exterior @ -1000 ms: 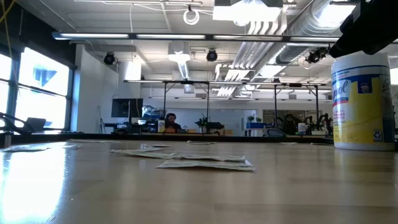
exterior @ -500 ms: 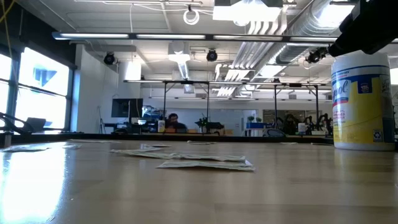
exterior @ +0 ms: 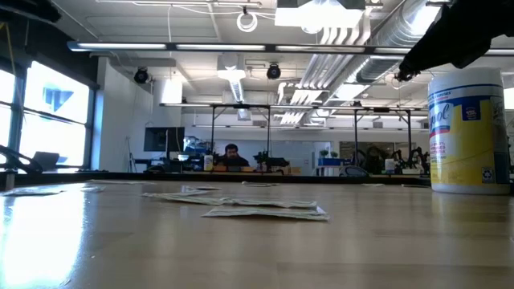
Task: Pick & Place First Aid Supplies
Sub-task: Put the green bandage into the white bin
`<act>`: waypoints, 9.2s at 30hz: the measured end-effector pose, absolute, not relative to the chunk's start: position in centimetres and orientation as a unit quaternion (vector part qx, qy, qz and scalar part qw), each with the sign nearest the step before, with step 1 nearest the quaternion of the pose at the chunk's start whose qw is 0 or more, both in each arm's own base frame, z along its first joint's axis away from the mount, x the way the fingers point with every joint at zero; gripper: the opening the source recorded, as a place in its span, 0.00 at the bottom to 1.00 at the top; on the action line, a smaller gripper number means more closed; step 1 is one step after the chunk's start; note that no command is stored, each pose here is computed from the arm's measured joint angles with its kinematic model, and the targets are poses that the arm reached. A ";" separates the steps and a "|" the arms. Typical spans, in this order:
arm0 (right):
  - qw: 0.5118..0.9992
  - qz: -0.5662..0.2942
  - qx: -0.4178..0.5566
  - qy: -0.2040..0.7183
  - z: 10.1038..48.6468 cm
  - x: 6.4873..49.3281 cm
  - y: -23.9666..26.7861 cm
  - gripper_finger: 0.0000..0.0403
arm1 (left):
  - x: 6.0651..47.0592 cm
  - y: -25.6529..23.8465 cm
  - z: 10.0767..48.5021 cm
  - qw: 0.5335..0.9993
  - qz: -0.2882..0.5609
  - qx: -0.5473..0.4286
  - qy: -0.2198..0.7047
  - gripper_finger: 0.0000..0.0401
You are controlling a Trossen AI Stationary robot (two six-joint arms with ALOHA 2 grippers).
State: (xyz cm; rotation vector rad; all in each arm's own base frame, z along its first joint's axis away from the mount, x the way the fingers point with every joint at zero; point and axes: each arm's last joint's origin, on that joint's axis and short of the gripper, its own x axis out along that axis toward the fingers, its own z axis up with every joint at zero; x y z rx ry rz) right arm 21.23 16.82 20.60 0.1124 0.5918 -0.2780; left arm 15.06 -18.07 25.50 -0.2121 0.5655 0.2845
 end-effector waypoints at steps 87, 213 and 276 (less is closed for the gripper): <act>0.948 -0.157 0.026 0.277 20.7 21.5 16.4 0.20 | 28.9 -14.5 13.9 0.830 0.383 -0.255 0.315 0.01; 0.951 -0.150 0.044 0.266 21.1 22.8 15.6 0.20 | 25.5 -10.0 10.9 0.907 0.176 -0.105 0.368 0.45; 0.950 -0.160 0.055 0.264 21.0 22.6 15.6 0.20 | 12.5 -21.5 21.3 0.734 0.164 -0.189 0.632 0.00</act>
